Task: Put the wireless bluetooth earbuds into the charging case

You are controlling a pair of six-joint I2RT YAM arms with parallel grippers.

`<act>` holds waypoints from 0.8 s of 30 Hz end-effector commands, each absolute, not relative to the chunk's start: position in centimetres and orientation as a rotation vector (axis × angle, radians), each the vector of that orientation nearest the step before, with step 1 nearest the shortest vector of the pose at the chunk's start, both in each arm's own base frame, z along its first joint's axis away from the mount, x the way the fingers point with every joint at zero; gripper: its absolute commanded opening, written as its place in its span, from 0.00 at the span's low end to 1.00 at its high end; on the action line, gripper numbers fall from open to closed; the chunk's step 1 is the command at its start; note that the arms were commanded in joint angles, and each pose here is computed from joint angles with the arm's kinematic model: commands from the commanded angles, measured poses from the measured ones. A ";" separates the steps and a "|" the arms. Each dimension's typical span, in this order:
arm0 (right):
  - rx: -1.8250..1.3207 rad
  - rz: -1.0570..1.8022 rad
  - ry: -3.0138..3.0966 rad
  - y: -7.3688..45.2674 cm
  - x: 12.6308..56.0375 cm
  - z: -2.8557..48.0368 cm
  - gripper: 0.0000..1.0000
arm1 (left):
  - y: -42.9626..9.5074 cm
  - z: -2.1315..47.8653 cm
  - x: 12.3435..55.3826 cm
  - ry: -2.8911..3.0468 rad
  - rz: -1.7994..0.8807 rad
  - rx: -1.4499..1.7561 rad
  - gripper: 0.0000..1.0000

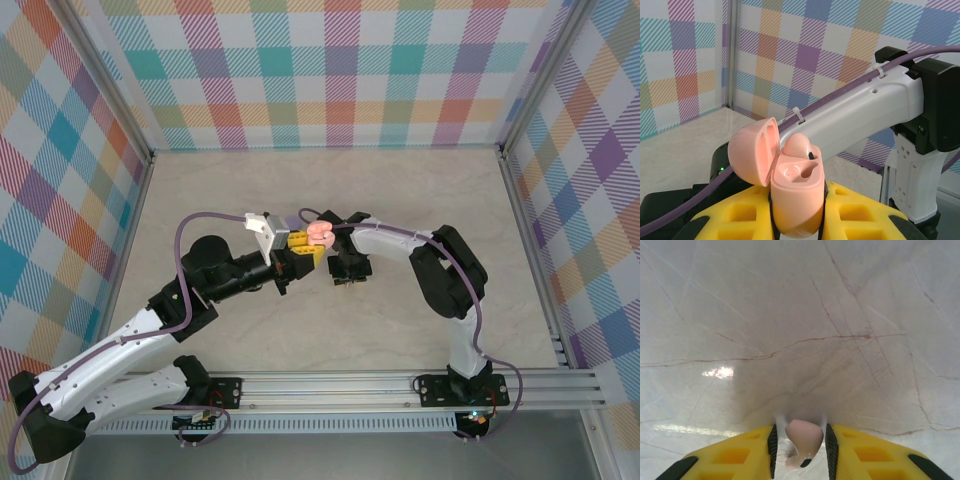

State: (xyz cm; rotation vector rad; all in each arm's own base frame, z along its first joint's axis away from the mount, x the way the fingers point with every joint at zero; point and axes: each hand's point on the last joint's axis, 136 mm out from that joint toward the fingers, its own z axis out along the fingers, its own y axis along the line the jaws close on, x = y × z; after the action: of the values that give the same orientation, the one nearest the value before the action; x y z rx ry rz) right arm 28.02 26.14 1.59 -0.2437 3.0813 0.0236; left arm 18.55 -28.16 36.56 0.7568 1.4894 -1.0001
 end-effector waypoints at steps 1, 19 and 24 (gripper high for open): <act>-0.168 0.094 3.038 27.0 29.3 1.8 0.31 | -28.1 37.8 17.6 1.435 -1.016 0.773 0.10; -0.162 0.011 3.079 25.7 28.7 0.5 0.25 | -28.1 37.8 17.6 1.437 -1.018 0.774 0.10; -0.154 0.003 3.071 25.3 28.7 0.4 0.21 | -28.1 37.6 17.7 1.445 -1.018 0.772 0.10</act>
State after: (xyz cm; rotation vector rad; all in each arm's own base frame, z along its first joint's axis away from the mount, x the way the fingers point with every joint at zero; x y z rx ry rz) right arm 28.48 25.98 1.60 -0.1839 3.0794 0.0370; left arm 18.47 -28.08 36.70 0.7559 1.4851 -1.0011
